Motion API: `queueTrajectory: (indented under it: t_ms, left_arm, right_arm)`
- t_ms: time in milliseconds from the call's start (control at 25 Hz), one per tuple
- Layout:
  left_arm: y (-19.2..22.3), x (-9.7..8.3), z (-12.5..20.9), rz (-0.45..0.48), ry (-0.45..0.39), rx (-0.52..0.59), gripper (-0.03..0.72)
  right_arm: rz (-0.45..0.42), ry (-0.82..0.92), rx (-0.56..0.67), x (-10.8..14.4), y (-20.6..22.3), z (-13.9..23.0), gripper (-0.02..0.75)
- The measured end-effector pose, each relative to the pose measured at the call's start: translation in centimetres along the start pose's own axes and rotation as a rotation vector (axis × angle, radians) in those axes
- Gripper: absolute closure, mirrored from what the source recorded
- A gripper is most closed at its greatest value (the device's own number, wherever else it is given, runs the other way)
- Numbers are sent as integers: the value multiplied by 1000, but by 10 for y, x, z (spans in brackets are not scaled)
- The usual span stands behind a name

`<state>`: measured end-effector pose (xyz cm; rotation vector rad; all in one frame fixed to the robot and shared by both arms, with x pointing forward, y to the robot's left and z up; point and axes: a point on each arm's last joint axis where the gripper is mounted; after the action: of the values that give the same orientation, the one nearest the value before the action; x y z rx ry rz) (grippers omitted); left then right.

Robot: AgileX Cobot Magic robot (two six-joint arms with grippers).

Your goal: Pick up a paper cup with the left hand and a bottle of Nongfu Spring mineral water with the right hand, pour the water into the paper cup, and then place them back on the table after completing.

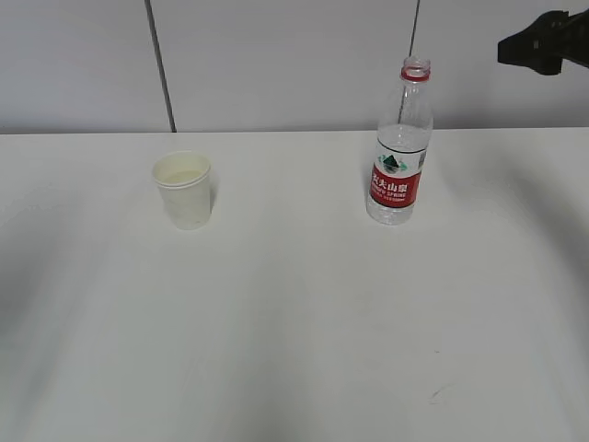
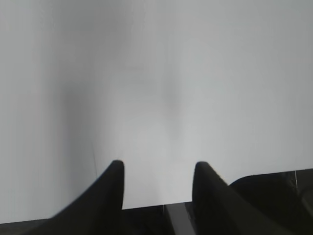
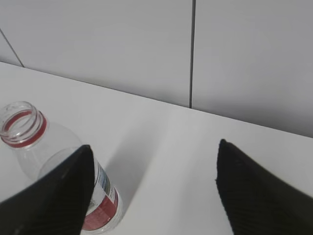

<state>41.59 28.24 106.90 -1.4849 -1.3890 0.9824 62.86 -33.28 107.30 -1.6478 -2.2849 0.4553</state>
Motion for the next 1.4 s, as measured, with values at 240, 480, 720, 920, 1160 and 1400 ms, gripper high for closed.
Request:
queueTrajectory:
  t_ms: [240,480,720,920,1160,1400]
  left_arm:
    - [-31,3,54,9,-4,-207,398]
    - [-46,5,106,17,-7,-407,398]
    - [-44,7,145,23,-11,-552,398]
    - [-46,8,166,25,-9,-663,398]
    - [-50,9,181,27,-8,-757,398]
    - [-50,9,182,28,-9,-760,398]
  right_arm:
    - [0,72,0,0,0,0,164]
    - [0,85,0,0,0,0,164]
    - [0,87,0,0,0,0,164]
    - [0,87,0,0,0,0,164]
    - [0,91,0,0,0,0,164]
    - [5,103,-1,0,0,0,164]
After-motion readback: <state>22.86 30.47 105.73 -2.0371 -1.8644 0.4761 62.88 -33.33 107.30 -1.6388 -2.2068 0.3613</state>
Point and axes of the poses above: a point on each arm's last joint axis where the gripper is mounted, y pointing out along that axis toward the gripper, x along the wrist's bending axis when the last joint is at zero, z = x × y, and after that the axes turned 3 degrees about y, right-handed
